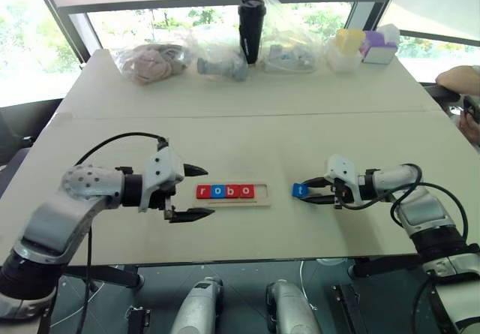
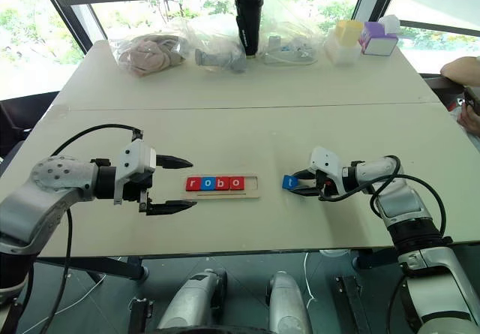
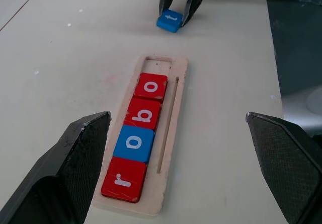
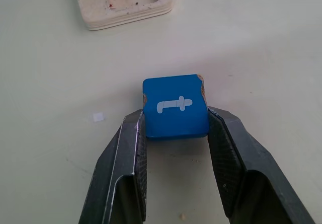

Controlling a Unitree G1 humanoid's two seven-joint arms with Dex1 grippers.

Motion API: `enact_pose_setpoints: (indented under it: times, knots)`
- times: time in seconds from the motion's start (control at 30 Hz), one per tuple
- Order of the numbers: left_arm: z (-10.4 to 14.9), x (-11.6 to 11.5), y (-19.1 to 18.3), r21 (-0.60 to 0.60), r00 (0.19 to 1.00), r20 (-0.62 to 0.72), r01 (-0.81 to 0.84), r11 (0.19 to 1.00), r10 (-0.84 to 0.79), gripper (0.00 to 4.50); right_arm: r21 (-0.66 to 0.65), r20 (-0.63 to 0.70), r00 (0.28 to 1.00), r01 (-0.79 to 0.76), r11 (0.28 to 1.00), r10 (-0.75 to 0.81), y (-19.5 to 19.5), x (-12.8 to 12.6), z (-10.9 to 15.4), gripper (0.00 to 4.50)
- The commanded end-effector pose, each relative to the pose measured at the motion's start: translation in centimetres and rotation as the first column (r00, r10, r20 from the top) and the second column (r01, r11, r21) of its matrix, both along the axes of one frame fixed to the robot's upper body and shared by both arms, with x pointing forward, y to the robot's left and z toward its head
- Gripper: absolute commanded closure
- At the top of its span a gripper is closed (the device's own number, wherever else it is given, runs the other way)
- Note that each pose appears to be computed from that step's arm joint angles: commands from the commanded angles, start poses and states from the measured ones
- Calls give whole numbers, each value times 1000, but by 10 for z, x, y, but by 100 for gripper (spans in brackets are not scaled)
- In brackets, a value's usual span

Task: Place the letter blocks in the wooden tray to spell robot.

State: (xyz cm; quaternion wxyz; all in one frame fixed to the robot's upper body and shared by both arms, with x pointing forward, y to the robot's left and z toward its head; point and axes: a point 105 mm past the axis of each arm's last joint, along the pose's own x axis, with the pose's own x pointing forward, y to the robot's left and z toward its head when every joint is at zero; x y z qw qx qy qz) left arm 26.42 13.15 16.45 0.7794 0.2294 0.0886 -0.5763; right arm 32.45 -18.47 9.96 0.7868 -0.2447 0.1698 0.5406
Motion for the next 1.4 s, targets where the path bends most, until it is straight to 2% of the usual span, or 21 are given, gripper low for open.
enact_pose_setpoints:
  times: [0.03, 0.23, 0.43, 1.0, 1.4]
  knots:
    - [6, 0, 4, 6, 999, 32, -6, 1000, 6, 0, 43, 95, 994, -51, 998, 46, 22, 2, 41, 330]
    - [4, 2, -3, -3, 1000, 26, 15, 1000, -15, 0, 88, 63, 985, -163, 983, 158, 65, -8, 51, 330]
    - [3, 2, -3, 0, 1000, 25, 17, 1000, -17, 0, 18, 30, 975, -222, 975, 221, 84, -6, 30, 330]
    - [-3, 1, -10, -15, 1000, 24, 0, 1000, 1, 0, -61, 30, 977, -211, 976, 213, 85, 11, 18, 330]
    - [-3, 1, -10, -18, 1000, 28, -3, 1000, 4, 0, -49, 25, 970, -240, 969, 242, 93, 7, 16, 330]
